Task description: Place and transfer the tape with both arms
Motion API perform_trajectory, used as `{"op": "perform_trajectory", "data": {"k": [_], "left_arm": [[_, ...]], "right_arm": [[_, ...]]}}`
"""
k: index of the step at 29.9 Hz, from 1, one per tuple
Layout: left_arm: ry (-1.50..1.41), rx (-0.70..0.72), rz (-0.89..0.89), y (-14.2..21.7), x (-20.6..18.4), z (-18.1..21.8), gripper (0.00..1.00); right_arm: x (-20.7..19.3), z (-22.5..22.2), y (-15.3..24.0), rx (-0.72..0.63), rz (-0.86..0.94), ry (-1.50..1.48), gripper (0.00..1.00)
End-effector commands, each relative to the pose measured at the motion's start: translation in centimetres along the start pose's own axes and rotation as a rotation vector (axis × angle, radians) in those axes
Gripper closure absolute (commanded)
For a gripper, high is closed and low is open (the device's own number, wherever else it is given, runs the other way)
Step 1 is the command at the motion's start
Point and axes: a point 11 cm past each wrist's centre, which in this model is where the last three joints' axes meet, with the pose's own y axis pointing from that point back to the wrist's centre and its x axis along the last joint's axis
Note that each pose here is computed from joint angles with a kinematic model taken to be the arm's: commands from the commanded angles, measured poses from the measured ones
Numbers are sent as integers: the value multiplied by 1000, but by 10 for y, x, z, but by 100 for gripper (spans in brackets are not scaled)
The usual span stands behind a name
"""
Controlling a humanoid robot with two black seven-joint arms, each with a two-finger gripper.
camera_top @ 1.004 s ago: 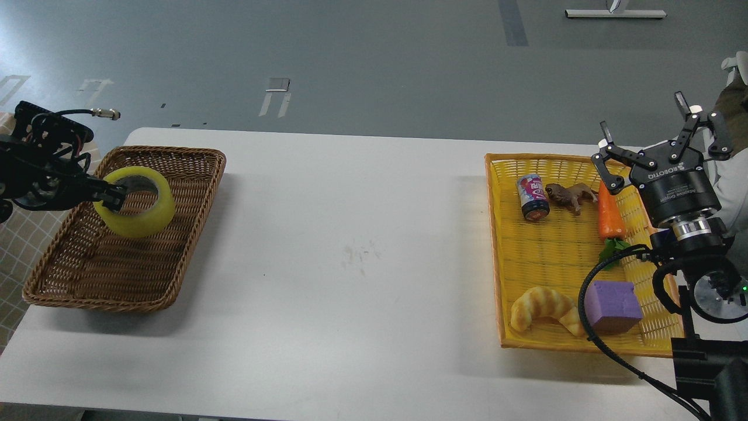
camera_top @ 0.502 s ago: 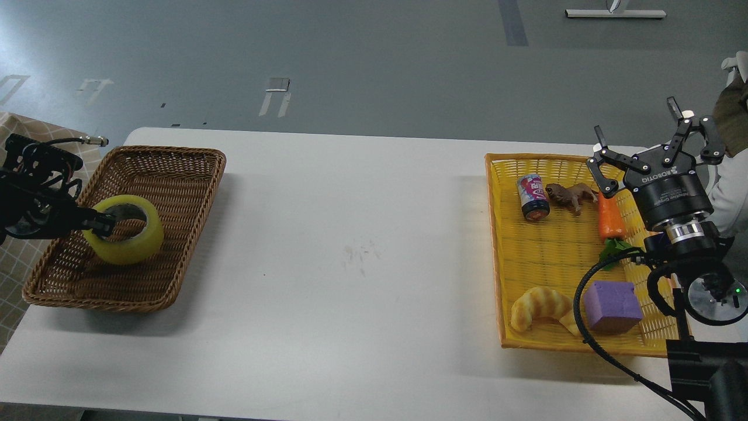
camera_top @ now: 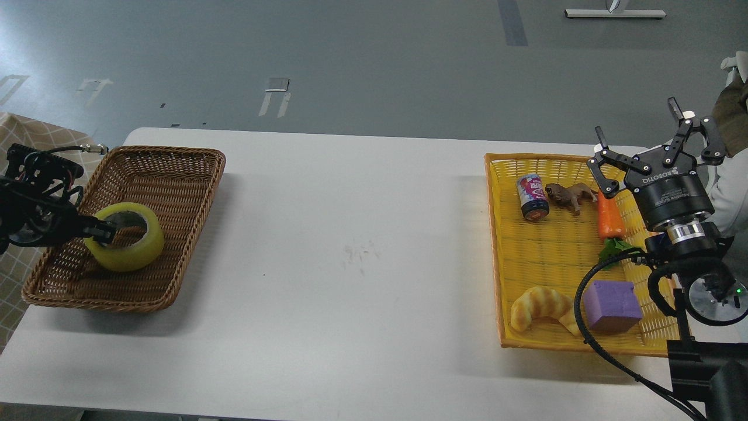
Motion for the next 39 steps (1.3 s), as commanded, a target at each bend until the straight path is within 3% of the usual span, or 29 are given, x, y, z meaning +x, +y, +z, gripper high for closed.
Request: {"op": "perform_trajectory", "data": {"k": [1,3,5,9,10,11,13,29,32,34,39], "left_arm": [[33,-14,1,0,-1,1,100],[44,-16,1,-1,-2,0,100],[55,-12,2,-1,-2,-1,87],[57,-15,3,-2,-1,0,76],[66,-14,4,-2,-1,-1,63],[82,-19,7,-2,-1,-2,45],[119,-26,13,-1,-1,-3,32],[244,-84,85,9,23,-1,20],[330,-142,217,36,75,-1,14],[408,-211,321,59,112,2,3],[601,-402,480,100,166,14,2]], "right_arm": [[0,0,0,1,0,1,0],[0,0,0,1,0,0,0],[0,1,0,-1,1,-1,0],[0,0,0,0,2,1,0],[0,0,0,0,1,-1,0],[0,0,0,0,2,1,0],[0,0,0,0,2,1,0],[0,0,0,0,0,-2,0],[0,-1,-1,1,-1,1,0],[-1,0,-2,1,-4,0,0],[-6,-3,-6,4,-17,5,0]]}}
